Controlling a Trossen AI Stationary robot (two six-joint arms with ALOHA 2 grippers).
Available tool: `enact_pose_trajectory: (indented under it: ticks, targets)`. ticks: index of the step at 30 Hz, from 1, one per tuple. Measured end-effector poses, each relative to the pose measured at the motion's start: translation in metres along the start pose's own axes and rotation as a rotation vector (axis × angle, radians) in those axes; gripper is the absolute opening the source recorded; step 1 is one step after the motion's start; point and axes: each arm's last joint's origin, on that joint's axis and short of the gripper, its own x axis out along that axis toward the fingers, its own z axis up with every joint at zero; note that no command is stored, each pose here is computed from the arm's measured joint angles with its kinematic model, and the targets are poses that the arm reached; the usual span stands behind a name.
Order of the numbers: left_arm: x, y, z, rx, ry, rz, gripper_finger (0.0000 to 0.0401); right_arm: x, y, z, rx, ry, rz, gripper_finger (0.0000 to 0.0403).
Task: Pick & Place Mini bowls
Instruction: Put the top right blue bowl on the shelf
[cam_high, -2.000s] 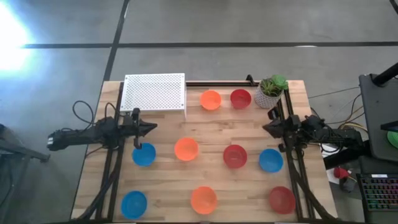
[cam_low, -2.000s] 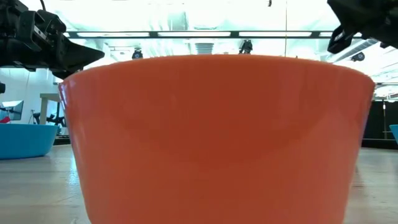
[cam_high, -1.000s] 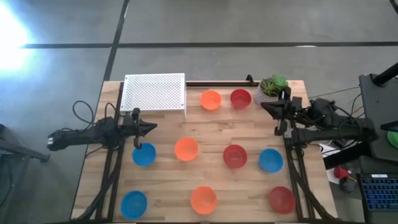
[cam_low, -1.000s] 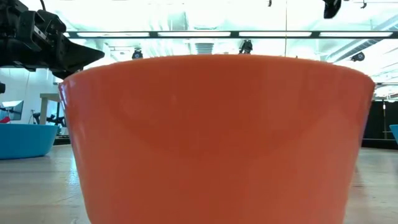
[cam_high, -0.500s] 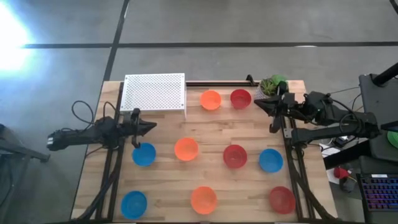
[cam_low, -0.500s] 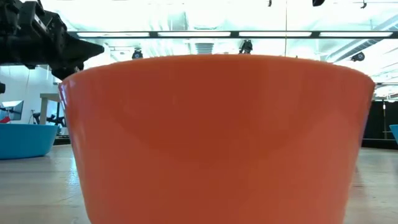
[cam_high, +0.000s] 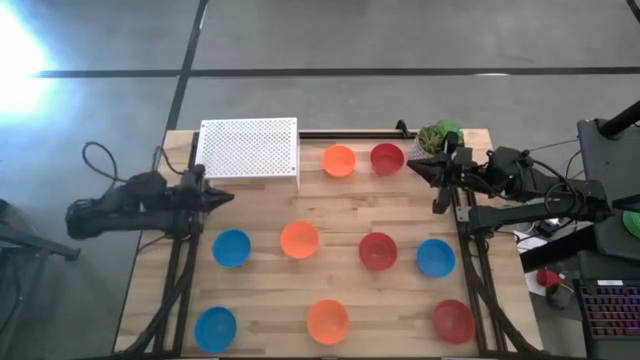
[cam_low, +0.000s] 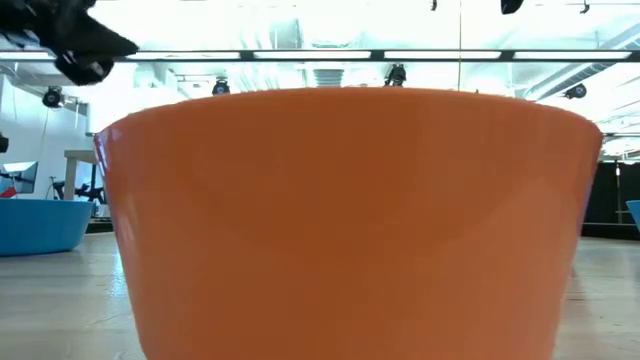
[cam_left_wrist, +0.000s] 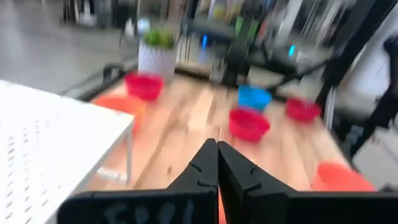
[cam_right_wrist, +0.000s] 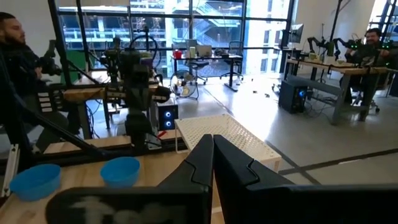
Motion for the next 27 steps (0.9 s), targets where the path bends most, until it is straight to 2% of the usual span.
enact_pose_trajectory:
  ticks: [7, 11, 14, 22, 27]
  targets:
    - [0.003, -0.008, 0.036, -0.067, 0.332, 0.087, 0.0000, 0.000, 0.000, 0.000, -0.001, 0.000, -0.001, 0.0008]
    - [0.010, -0.011, 0.046, -0.104, 0.544, 0.150, 0.0000, 0.000, 0.000, 0.000, -0.005, 0.000, -0.001, 0.0008]
    - [0.016, -0.014, 0.049, -0.112, 0.672, 0.147, 0.0000, 0.000, 0.000, 0.000, -0.006, 0.001, -0.001, 0.0008]
    - [0.035, -0.018, 0.045, -0.127, 0.828, 0.074, 0.0000, 0.000, 0.002, -0.003, -0.009, 0.035, 0.067, 0.0008]
    - [0.044, -0.017, 0.043, -0.136, 0.865, 0.102, 0.0000, 0.000, 0.003, -0.003, -0.008, 0.034, 0.088, 0.0008]
